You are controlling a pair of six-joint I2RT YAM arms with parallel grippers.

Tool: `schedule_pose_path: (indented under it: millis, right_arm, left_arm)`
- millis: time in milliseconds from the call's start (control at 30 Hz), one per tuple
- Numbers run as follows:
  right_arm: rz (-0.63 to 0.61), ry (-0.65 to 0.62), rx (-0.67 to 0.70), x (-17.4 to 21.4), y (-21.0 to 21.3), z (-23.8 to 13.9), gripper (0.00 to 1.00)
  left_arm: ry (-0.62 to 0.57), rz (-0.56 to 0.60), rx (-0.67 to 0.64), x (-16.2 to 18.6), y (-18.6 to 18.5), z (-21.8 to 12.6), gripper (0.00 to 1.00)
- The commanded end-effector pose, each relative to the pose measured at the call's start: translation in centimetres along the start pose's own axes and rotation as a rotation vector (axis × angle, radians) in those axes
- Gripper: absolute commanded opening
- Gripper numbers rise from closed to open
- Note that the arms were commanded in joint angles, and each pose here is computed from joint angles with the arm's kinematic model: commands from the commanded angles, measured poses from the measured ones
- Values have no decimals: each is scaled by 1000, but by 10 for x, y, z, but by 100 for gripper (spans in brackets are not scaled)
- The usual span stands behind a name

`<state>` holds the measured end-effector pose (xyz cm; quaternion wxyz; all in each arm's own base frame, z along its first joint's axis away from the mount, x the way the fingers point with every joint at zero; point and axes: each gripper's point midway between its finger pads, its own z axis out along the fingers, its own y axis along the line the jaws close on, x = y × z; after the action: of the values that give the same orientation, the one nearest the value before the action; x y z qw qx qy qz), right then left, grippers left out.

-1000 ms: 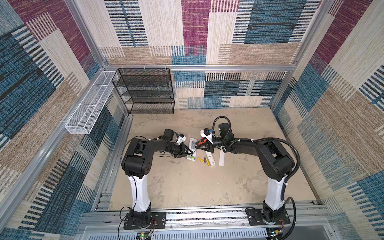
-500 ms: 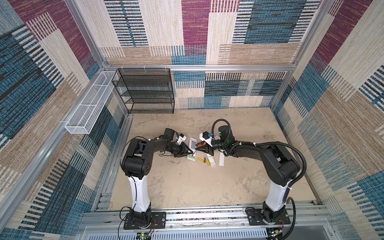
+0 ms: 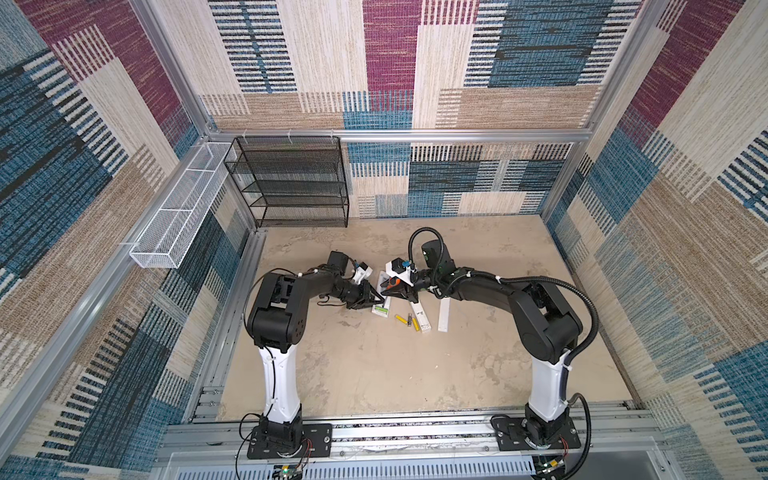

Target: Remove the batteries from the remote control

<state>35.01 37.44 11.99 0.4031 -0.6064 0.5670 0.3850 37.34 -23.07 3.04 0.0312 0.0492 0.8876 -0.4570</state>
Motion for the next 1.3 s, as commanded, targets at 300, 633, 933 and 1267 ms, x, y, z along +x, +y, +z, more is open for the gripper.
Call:
schedule_pose_path:
  millis: [300,633,933,1267]
  right_arm:
    - [326,75,119,72,2,-13,0]
    - [296,118,138,84,23,-8,0]
    - [101,256,185,88,26,3,0]
    - [448,127,-113,86,52,8,0]
  left_arm:
    - [73,-65,17,21,9,13,0]
    - [82,-60,43,24,7,12,0]
    - [109,-41,48,27,4,11,0]
    - [120,-43,54,28,4,12,0]
